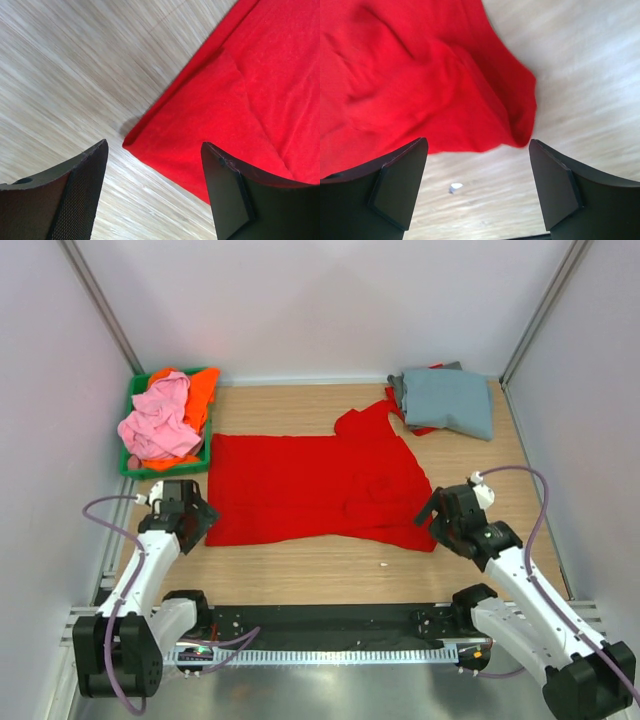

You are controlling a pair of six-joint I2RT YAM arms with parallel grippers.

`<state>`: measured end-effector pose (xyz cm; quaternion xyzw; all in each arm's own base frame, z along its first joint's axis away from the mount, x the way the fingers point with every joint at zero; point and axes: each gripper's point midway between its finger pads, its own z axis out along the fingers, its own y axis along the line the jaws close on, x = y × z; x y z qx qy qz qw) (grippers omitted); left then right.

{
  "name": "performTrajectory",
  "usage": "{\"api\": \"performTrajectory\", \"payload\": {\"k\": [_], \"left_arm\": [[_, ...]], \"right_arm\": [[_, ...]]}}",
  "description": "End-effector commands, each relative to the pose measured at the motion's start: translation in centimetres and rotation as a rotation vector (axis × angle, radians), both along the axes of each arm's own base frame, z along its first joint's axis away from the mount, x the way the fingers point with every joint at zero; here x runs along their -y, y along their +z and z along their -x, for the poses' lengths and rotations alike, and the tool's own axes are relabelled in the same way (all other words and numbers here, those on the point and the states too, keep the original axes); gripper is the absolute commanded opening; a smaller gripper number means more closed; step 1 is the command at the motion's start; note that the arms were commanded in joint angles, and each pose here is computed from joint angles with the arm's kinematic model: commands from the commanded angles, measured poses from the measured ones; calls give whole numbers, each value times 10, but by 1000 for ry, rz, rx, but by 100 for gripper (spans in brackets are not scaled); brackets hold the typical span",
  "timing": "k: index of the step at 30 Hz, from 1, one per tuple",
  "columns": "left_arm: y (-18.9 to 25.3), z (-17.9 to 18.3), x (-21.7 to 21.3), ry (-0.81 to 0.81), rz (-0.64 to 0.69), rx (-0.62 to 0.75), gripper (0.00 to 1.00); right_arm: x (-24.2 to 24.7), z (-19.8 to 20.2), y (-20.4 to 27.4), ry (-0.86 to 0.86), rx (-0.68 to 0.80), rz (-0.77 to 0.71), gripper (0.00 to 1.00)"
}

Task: Fold and stack the t-shirts
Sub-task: Fold the tshirt

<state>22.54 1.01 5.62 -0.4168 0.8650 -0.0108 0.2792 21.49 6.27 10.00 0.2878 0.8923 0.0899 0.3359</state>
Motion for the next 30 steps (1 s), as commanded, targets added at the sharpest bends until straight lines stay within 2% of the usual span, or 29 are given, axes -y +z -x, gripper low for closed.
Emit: {"api": "performTrajectory", "payload": {"k": [1,9,11,12,13,14,15,16,22,24,28,29,30], "left_arm": [[-4,-1,6,14,33,29,76],[-30,5,25,-36,72,2,67],[-34,4,28,-41,78,-1,57],[-33,-1,32,-54,80,15,51],[-34,-2,34,-61,81,15,31],[-35,-3,35,-63,79,11,19],[-35,-5,35,-64,78,14,4],[-32,-7,34,-63,72,19,0],[-13,-11,16,-25,-24,13,0],[-5,-11,11,-9,-39,24,0],[4,-14,5,-4,-40,37,0],[3,-13,3,3,-35,29,0],[4,-13,2,2,-34,27,0]], "right_arm": [[-18,12,-23,-20,-34,-148,88],[-20,12,-51,-5,-88,-130,86],[-19,10,-55,-9,-85,-121,86],[-19,10,-57,-10,-89,-117,86],[-16,10,-60,-15,-95,-103,85],[-15,10,-63,-20,-98,-98,82],[-14,10,-65,-23,-101,-92,81],[-12,12,-69,-32,-110,-81,80],[2,14,-76,-97,-105,-37,75],[8,11,-73,-120,-78,-20,70],[10,8,-76,-128,-67,-10,48],[8,6,-78,-125,-70,-15,33],[6,5,-79,-117,-71,-17,26]]}}
